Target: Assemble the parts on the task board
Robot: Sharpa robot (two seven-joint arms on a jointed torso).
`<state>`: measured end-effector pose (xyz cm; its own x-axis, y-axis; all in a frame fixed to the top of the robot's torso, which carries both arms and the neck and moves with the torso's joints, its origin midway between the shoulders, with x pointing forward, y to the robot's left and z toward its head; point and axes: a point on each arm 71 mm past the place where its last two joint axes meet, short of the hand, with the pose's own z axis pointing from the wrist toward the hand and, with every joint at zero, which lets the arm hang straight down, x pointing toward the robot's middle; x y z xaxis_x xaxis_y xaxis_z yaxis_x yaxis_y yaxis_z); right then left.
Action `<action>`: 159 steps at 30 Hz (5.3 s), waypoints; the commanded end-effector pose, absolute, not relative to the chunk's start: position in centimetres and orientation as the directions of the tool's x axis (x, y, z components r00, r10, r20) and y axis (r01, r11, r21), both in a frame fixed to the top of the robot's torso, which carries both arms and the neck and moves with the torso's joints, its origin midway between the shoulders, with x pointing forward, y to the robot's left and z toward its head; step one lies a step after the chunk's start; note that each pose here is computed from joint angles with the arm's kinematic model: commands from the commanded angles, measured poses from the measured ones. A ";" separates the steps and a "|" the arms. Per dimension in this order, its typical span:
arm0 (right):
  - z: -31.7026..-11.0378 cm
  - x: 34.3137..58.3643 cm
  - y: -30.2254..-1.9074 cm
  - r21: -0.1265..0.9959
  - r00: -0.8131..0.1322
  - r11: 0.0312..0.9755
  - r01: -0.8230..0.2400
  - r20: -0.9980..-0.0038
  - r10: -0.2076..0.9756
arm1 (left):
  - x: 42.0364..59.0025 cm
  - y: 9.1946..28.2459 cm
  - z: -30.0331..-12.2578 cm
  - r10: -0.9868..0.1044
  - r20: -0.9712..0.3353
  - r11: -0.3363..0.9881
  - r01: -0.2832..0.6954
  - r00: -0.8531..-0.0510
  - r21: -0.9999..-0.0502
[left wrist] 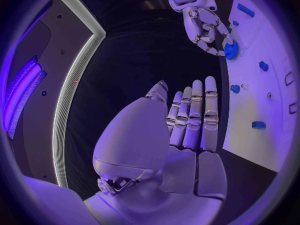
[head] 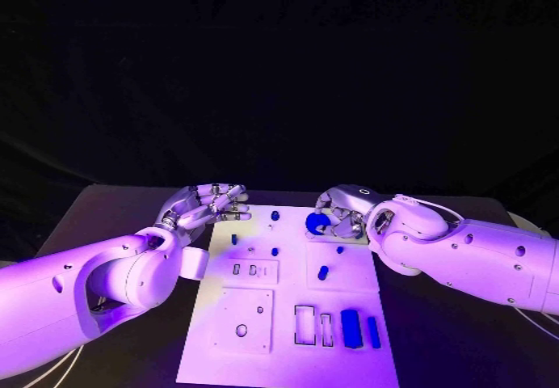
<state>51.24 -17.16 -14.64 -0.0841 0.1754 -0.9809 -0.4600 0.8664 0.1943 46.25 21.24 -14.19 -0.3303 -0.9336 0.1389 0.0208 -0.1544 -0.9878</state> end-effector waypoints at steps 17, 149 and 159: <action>-13.9 50.6 -9.6 0.096 0.061 0.815 -0.572 -0.985 0.160 | 46.2 20.6 -14.0 -0.922 0.151 -0.169 0.021 -0.358 -0.985; -18.4 50.8 -26.5 0.398 -0.192 0.814 -0.423 -0.917 0.348 | 46.2 21.3 -14.0 -0.927 0.146 -0.161 0.017 -0.344 -0.987; -18.5 50.9 -26.5 0.400 -0.191 0.815 -0.419 -0.917 0.351 | 46.2 21.4 -14.0 -0.928 0.145 -0.160 0.015 -0.343 -0.987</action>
